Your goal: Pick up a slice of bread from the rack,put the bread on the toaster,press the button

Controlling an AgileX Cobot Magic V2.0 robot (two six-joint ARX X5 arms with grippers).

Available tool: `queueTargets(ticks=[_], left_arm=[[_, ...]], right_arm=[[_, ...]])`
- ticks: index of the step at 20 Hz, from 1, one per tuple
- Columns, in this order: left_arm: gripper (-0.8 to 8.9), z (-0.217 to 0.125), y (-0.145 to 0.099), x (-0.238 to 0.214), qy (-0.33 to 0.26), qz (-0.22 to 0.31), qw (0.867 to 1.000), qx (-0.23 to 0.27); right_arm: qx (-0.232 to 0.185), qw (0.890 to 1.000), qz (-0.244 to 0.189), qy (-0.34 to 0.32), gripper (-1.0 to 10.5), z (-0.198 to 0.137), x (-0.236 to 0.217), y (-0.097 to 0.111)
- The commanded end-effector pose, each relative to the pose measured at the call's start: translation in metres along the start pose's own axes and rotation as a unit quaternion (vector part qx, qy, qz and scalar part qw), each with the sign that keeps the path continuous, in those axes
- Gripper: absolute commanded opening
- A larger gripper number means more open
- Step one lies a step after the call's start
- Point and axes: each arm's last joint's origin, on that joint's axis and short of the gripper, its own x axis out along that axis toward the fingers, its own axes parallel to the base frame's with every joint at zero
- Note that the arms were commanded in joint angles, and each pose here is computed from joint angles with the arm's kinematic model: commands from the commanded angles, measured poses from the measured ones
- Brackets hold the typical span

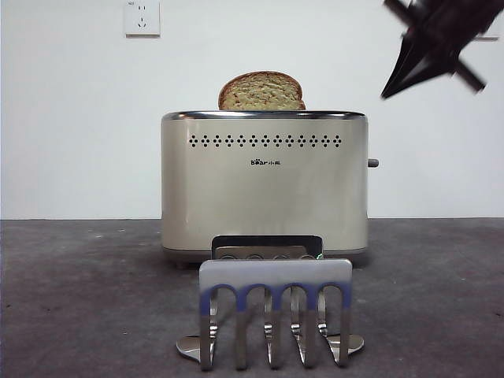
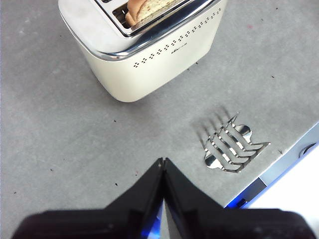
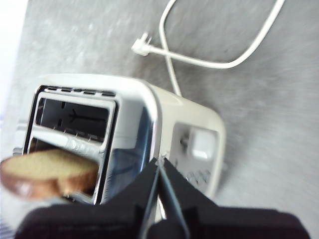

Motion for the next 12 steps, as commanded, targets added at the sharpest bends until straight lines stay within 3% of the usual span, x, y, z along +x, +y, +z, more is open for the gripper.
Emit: queueTargets(ticks=[1,3,6,12], left_arm=[[-0.08,-0.001,0.000,0.001,0.002,0.000,1.000,-0.003],[-0.08,-0.001,0.000,0.001,0.002,0.000,1.000,-0.003],[-0.07,-0.001,0.000,0.001,0.002,-0.001,1.000,-0.003],[-0.03,-0.001,0.000,0.002,0.002,0.000,1.000,-0.003]], right_arm=[[-0.024,0.999,-0.023,-0.015,-0.1,-0.008,-0.026,0.017],[-0.038,0.998,-0.036,-0.027,-0.1,-0.019,-0.053,0.034],[-0.053,0.994,-0.088,-0.048,-0.1,-0.042,-0.094,0.059],[-0.089,0.970,-0.206,-0.092,0.0,-0.101,-0.165,0.099]])
